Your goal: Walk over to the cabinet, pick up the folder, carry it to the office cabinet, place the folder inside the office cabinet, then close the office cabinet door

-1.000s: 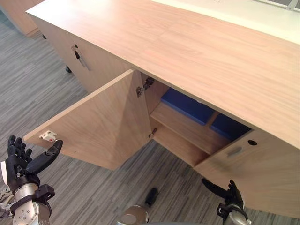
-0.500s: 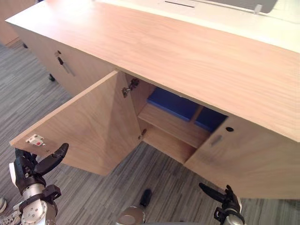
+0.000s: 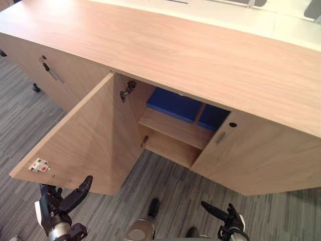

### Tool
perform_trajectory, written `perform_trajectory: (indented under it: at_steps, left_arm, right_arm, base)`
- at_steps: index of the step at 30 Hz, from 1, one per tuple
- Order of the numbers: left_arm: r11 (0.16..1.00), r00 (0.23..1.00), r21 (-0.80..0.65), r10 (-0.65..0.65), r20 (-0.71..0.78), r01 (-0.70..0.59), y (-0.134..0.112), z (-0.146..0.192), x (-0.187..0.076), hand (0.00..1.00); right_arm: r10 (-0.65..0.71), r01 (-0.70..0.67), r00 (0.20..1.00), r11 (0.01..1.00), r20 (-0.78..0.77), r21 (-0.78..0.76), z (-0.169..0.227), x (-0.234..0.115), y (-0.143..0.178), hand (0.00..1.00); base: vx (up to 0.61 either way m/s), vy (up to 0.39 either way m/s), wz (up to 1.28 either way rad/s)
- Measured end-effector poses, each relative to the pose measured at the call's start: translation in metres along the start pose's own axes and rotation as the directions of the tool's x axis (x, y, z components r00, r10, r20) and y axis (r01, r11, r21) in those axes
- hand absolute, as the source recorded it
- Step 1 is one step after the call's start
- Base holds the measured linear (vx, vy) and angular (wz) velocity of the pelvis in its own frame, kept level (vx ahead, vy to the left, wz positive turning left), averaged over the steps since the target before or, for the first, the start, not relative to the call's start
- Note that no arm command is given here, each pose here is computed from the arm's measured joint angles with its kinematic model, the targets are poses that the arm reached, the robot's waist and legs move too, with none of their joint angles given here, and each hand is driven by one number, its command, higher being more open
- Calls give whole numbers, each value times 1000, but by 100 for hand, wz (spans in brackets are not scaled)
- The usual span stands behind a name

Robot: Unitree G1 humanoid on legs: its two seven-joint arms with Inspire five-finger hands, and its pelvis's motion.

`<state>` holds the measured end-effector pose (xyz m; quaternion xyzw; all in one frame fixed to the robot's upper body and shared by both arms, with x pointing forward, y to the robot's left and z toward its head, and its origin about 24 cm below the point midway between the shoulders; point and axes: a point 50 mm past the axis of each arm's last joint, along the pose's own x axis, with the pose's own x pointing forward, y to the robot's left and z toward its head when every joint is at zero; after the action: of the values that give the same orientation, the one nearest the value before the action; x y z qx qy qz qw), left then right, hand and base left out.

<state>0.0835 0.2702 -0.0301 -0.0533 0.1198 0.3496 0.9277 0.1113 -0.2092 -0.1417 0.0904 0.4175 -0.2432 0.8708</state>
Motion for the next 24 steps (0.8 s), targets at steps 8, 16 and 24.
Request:
perform_trajectory:
  at_steps: [8,16,24]
  left_arm:
    - [998,977,70,14,-213,1,-12,-39,-12,100]
    - [951,870,177,-146,-470,255,-49,-87,-34,100]
    - [684,780,376,-564,-271,625,-156,-39,25,100]
  right_arm:
    - [3,-3,1000,1000,17,-31,5,1,5,100]
    - [48,-46,998,997,31,-57,9,2,20,100]
    - [67,-64,996,996,52,-57,15,3,28,100]
  base:
    - [-58,15,-41]
    - [-15,22,-25]
    - [11,-4,-32]
